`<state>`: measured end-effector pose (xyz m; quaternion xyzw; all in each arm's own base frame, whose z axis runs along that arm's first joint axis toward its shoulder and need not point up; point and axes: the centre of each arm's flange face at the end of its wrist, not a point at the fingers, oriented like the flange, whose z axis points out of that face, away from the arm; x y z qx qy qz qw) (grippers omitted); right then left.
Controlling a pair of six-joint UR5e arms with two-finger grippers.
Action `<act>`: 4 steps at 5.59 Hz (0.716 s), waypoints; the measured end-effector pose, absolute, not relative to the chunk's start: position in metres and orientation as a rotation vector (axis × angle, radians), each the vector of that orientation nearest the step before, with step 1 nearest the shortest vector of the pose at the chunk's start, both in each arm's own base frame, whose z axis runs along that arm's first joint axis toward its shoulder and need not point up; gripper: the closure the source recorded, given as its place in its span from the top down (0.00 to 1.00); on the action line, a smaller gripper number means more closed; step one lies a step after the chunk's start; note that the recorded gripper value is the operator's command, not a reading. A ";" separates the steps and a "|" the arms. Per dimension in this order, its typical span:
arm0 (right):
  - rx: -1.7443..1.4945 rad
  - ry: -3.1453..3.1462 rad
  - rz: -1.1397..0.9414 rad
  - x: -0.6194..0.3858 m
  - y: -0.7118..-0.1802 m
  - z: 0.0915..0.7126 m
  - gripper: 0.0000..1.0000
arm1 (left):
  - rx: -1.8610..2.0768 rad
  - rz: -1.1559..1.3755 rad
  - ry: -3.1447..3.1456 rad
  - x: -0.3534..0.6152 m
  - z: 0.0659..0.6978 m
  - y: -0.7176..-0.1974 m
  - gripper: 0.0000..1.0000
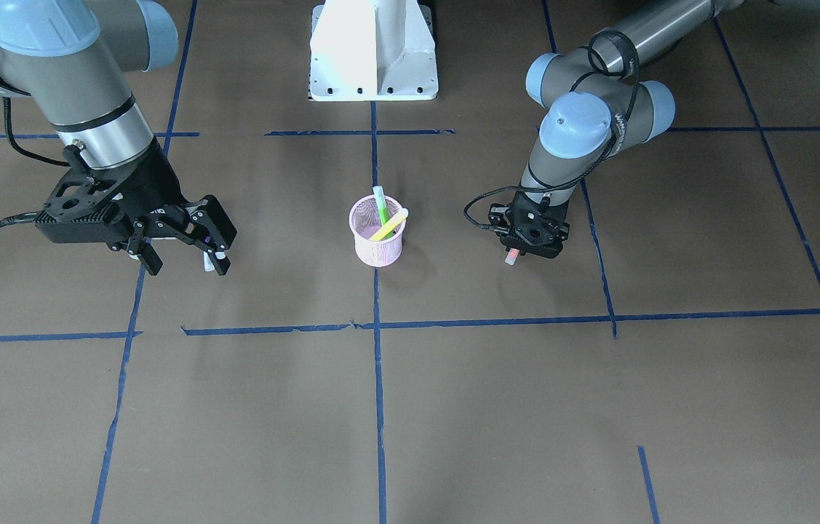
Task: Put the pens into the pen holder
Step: 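Lift the orange marker upright with the left gripper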
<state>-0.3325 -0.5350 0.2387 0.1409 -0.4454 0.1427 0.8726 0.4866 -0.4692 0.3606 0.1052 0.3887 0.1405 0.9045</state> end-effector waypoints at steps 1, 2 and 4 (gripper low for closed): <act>0.293 -0.933 0.300 -0.330 -0.536 0.238 1.00 | 0.220 0.288 0.807 0.484 0.358 -0.470 0.00; 0.290 -0.936 0.302 -0.326 -0.538 0.239 1.00 | 0.237 0.280 0.822 0.474 0.345 -0.472 0.00; 0.283 -0.937 0.282 -0.319 -0.540 0.243 1.00 | 0.334 0.243 0.884 0.417 0.276 -0.473 0.00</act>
